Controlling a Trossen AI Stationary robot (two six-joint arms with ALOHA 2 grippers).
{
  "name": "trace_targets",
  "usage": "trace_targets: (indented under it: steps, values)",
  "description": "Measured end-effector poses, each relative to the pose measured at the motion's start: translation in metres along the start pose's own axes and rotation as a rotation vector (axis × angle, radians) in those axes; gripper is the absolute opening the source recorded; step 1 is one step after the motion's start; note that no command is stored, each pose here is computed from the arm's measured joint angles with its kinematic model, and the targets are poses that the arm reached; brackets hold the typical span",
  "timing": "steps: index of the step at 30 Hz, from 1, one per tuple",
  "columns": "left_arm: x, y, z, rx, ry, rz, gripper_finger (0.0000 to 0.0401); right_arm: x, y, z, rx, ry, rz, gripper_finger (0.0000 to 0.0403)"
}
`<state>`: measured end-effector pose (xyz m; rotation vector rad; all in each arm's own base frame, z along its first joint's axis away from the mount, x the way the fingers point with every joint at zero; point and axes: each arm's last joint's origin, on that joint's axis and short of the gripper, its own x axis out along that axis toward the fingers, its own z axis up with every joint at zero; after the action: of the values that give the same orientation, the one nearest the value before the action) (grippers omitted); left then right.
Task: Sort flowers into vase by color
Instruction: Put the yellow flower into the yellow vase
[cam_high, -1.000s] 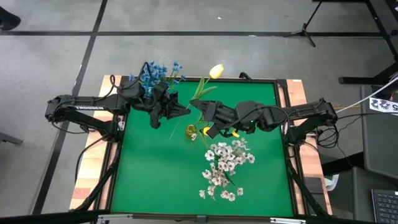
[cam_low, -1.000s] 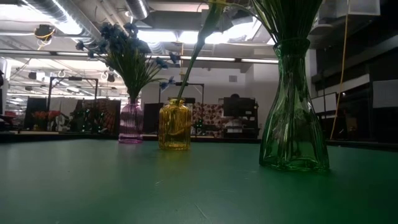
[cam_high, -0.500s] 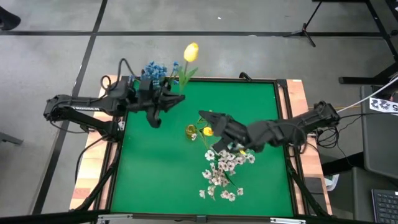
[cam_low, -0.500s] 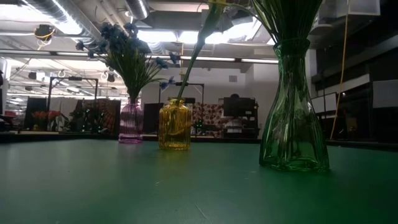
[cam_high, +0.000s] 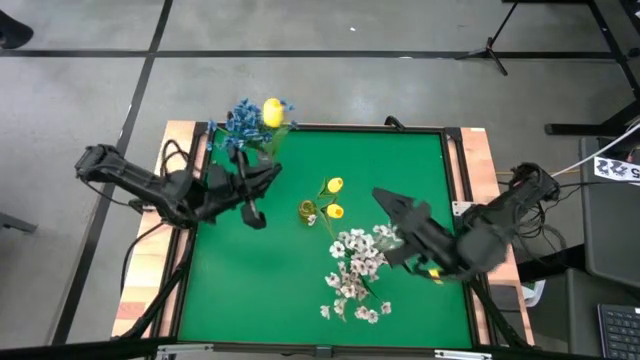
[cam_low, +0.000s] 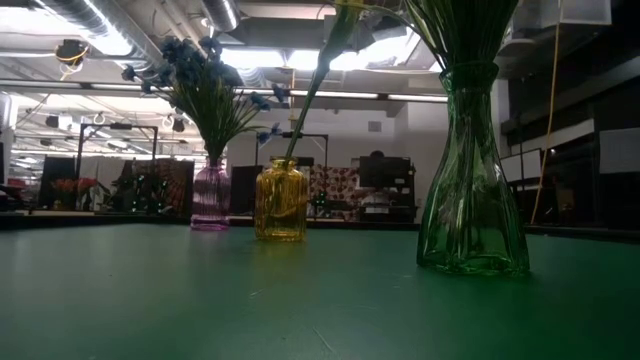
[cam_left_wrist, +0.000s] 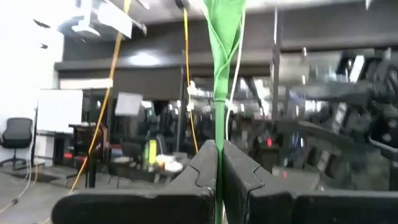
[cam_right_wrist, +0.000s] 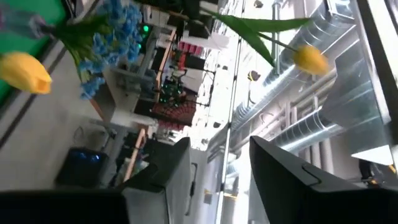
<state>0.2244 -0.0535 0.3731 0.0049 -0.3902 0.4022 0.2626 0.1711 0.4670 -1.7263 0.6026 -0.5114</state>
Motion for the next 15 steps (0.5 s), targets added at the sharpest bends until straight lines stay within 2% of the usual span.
trace_targets:
  steps: [9, 15]
  values:
    - [-0.045, 0.022, -0.055, -0.112, -0.189, 0.078, 0.0001, -0.038, -0.003, 0.006, 0.085, -0.079, -0.010, 0.0161]
    - [-0.053, 0.030, -0.085, -0.118, -0.185, 0.106, 0.0001, -0.038, -0.003, 0.006, 0.140, -0.074, -0.006, 0.0161]
